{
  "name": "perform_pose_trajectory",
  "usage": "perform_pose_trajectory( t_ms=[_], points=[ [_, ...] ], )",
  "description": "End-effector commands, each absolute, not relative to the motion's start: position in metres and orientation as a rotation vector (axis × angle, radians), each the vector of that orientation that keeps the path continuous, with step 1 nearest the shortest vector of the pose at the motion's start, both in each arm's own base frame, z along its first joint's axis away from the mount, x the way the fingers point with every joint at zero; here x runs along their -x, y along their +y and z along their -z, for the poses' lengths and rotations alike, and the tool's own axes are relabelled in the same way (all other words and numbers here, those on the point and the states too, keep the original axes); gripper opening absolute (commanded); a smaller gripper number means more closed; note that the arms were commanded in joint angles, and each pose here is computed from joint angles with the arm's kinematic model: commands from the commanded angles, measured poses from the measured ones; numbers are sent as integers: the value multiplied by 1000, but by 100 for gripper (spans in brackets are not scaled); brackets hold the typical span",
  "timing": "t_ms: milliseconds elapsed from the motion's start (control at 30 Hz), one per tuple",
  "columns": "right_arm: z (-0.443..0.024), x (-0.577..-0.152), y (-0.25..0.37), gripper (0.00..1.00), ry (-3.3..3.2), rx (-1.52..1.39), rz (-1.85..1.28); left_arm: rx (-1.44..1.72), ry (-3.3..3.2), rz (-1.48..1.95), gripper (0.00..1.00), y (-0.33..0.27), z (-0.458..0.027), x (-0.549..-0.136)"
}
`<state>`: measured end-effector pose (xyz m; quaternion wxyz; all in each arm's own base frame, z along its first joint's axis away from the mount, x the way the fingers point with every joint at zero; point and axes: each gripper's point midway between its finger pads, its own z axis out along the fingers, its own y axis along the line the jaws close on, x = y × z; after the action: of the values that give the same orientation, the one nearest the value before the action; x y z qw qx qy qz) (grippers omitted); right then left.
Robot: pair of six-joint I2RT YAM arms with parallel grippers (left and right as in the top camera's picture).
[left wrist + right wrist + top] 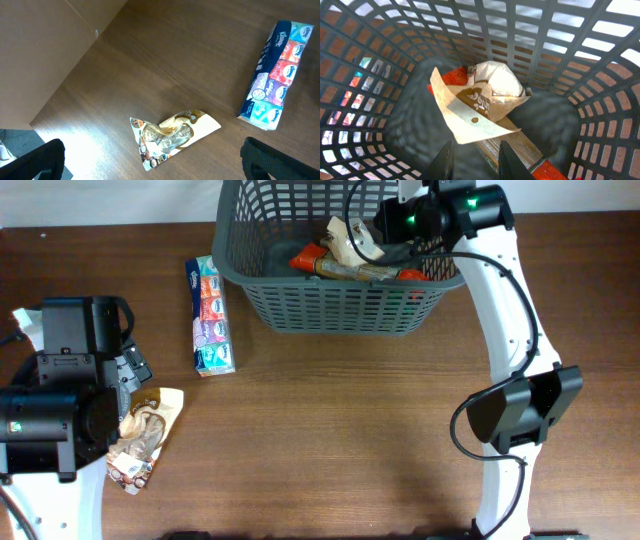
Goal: Pack container
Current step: 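Carry the wrapper into the basket and release it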
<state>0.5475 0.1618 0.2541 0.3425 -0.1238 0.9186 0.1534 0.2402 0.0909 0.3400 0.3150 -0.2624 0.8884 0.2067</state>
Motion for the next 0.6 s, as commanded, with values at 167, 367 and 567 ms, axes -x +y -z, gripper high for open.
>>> perform_pose_trajectory(
  t_ms=[167,367,567],
  points=[
    [-372,-526,154,50,2126,324,-384,701,2327,-535,100,92,-344,-239],
    [-457,-498,99,89,1958,211,-273,701,2327,-535,100,92,-344,-239],
    [-482,-452,-26,99,1976,-106,57,701,2327,-535,100,92,-344,-239]
  ],
)
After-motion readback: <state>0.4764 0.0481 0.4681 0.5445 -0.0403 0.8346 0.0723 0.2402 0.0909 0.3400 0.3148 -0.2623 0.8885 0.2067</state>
